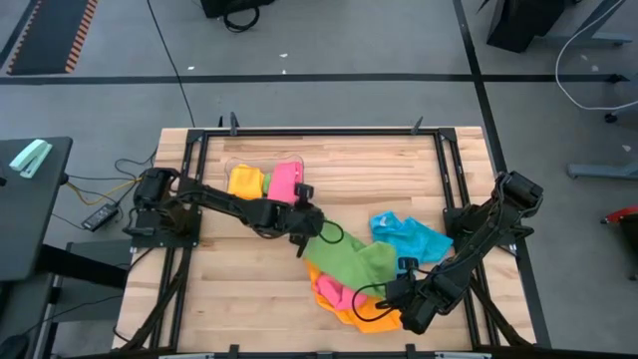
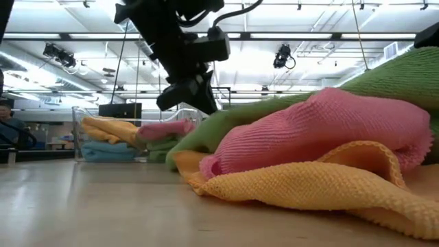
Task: Fold microfiber towels
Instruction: Fold the green microfiber towel
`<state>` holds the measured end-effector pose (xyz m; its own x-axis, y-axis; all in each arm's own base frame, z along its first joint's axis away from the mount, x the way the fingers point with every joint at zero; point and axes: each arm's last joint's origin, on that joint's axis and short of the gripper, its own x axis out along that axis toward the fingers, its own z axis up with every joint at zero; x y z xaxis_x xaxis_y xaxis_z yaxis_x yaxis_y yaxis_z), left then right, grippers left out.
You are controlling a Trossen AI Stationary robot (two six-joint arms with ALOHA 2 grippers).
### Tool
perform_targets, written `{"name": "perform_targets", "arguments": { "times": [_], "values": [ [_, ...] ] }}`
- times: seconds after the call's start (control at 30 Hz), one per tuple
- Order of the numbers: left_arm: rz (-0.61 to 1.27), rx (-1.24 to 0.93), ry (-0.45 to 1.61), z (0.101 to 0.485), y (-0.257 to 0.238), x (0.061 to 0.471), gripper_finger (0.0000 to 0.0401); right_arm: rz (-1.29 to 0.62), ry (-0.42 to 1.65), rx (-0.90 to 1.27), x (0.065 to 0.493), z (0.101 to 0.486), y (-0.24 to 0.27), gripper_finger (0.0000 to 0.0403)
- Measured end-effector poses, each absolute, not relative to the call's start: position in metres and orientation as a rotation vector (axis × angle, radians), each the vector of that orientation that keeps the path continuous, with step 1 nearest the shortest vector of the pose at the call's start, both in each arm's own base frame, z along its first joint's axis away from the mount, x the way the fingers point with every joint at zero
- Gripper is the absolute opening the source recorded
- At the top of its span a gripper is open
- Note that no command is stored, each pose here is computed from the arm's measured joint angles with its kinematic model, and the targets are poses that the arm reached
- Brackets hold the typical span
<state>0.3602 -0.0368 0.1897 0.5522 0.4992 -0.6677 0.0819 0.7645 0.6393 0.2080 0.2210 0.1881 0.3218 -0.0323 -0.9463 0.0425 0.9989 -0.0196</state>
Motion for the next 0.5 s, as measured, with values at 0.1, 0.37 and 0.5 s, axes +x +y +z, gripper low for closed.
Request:
{"name": "perform_targets", "arguments": {
  "times": [0.1, 0.37, 0.5],
  "values": [
    [0.208, 0.641, 0.972, 0.189, -0.035, 0.361, 0.0018, -0.051, 1.242, 0.012, 0.208, 0.188, 0.221, 0.0152],
    [0.186, 0.631, 0.932, 0.201, -0.05, 0.358, 0.012, -0.051, 1.241, 0.014, 0.208, 0.188, 0.221, 0.0152],
    [0.15, 0.653, 0.96, 0.203, -0.06, 0.355, 0.0168, -0.051, 1.241, 0.013, 0.208, 0.188, 0.221, 0.0152]
  ]
}}
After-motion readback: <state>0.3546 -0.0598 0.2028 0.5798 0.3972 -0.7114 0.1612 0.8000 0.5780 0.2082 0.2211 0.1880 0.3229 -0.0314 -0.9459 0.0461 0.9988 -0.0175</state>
